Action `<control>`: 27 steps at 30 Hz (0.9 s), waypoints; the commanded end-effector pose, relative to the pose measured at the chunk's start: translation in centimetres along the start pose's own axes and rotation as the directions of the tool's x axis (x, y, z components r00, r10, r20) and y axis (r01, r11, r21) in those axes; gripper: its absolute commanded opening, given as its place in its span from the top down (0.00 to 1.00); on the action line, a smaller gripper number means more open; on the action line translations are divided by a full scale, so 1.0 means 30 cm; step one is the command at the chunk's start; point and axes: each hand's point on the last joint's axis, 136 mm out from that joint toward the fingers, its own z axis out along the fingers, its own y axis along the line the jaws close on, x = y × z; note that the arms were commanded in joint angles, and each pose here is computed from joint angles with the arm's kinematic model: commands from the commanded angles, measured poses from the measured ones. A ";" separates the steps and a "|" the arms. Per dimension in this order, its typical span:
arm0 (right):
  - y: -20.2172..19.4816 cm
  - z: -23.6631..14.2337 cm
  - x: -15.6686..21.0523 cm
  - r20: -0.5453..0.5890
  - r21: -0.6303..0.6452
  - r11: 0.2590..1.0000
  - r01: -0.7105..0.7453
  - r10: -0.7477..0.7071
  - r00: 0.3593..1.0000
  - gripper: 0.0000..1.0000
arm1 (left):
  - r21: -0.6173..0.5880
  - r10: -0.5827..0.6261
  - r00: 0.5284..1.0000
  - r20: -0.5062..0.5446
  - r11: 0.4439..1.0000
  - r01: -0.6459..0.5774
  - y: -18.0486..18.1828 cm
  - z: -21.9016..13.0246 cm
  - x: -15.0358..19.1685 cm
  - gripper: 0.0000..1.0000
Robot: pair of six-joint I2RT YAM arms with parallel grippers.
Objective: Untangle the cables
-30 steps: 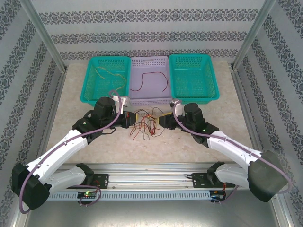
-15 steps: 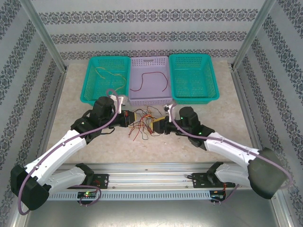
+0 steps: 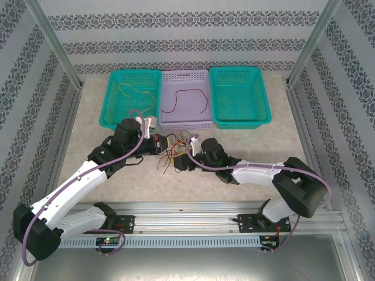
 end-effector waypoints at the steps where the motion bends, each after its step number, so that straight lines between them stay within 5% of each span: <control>1: 0.021 0.001 -0.129 0.149 0.032 0.996 0.082 -0.086 0.985 0.48 | 0.052 -0.002 1.000 0.023 0.999 0.001 -0.034 -0.006 -0.010 1.00; 16: -0.060 0.062 -0.168 0.184 0.157 0.985 0.073 -0.102 0.978 0.53 | 0.110 -0.031 1.000 0.002 0.993 0.031 -0.055 0.005 0.008 1.00; 24: -0.090 0.045 -0.163 0.163 0.220 0.971 0.092 -0.130 0.978 0.96 | 0.105 0.008 0.999 0.036 0.994 -0.012 -0.082 -0.043 -0.019 1.00; 27: -0.098 0.016 -0.145 0.147 0.232 0.967 0.104 -0.141 0.979 1.00 | 0.053 0.054 0.997 0.063 0.997 -0.057 -0.079 -0.086 -0.041 1.00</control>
